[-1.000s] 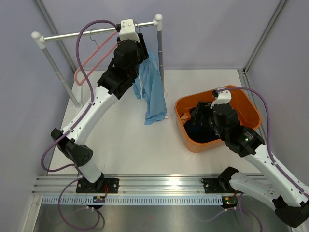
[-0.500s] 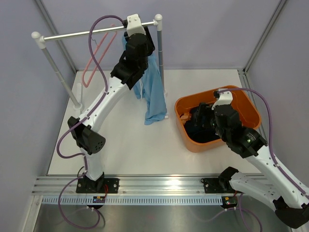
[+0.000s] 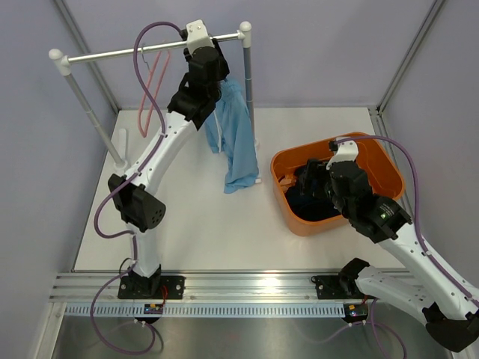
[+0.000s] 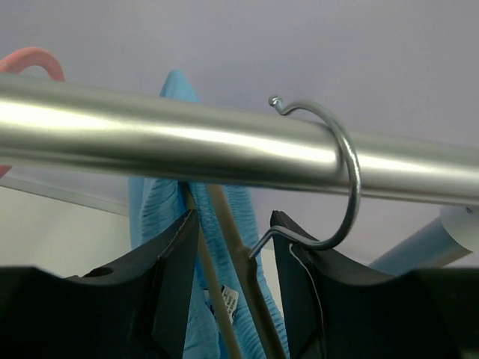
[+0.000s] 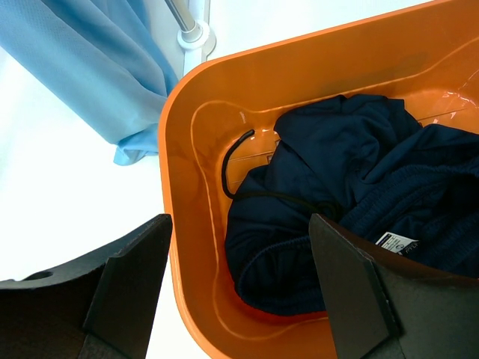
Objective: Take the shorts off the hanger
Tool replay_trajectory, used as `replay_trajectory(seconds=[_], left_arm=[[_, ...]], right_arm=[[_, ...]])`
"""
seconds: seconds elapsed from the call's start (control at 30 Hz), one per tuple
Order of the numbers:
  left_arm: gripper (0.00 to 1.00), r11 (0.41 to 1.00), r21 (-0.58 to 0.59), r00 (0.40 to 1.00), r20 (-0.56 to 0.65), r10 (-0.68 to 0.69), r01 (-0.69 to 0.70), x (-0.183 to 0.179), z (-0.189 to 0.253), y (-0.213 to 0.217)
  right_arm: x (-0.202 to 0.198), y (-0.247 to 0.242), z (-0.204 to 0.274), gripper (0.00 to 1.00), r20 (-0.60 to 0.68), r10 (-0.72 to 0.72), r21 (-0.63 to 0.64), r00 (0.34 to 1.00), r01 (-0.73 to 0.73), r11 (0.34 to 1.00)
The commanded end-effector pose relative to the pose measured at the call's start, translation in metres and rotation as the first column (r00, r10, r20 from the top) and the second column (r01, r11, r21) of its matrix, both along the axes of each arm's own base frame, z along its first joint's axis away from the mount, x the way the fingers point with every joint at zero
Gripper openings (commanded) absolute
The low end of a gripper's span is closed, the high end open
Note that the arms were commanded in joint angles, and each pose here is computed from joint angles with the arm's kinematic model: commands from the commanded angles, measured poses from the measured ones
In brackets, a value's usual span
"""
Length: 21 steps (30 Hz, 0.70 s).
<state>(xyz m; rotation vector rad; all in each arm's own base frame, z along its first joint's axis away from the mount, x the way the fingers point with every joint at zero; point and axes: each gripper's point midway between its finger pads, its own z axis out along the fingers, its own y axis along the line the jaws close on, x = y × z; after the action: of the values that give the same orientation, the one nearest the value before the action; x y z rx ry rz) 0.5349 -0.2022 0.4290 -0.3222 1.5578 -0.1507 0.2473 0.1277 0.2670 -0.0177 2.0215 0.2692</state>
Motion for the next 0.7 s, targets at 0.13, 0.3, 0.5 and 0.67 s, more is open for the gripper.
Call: replay_trajectory(seconds=[0.13, 0.3, 0.5, 0.67], left_arm=[[0.4, 0.994, -0.086, 0.998, 0.023, -0.058, 0.059, 0.016, 0.013, 0.003], [0.34, 0.993, -0.082, 0.997, 0.017, -0.078, 0.079, 0.015, 0.012, 0.001], [0.14, 0.992, -0.075, 0.995, 0.004, -0.099, 0.099, 0.013, 0.01, 0.0], [0.0, 0.991, -0.051, 0.992, 0.014, -0.124, 0.125, 0.001, 0.024, 0.002]], right_arm=[[0.005, 0.001, 0.009, 0.83, 0.024, -0.009, 0.015, 1.0, 0.009, 1.0], [0.006, 0.002, 0.008, 0.83, 0.02, -0.008, 0.013, 1.0, 0.008, 1.0], [0.006, 0.004, 0.006, 0.83, 0.019, -0.008, 0.02, 1.0, 0.007, 1.0], [0.008, 0.006, 0.003, 0.83, 0.015, -0.004, 0.021, 1.0, 0.004, 1.0]])
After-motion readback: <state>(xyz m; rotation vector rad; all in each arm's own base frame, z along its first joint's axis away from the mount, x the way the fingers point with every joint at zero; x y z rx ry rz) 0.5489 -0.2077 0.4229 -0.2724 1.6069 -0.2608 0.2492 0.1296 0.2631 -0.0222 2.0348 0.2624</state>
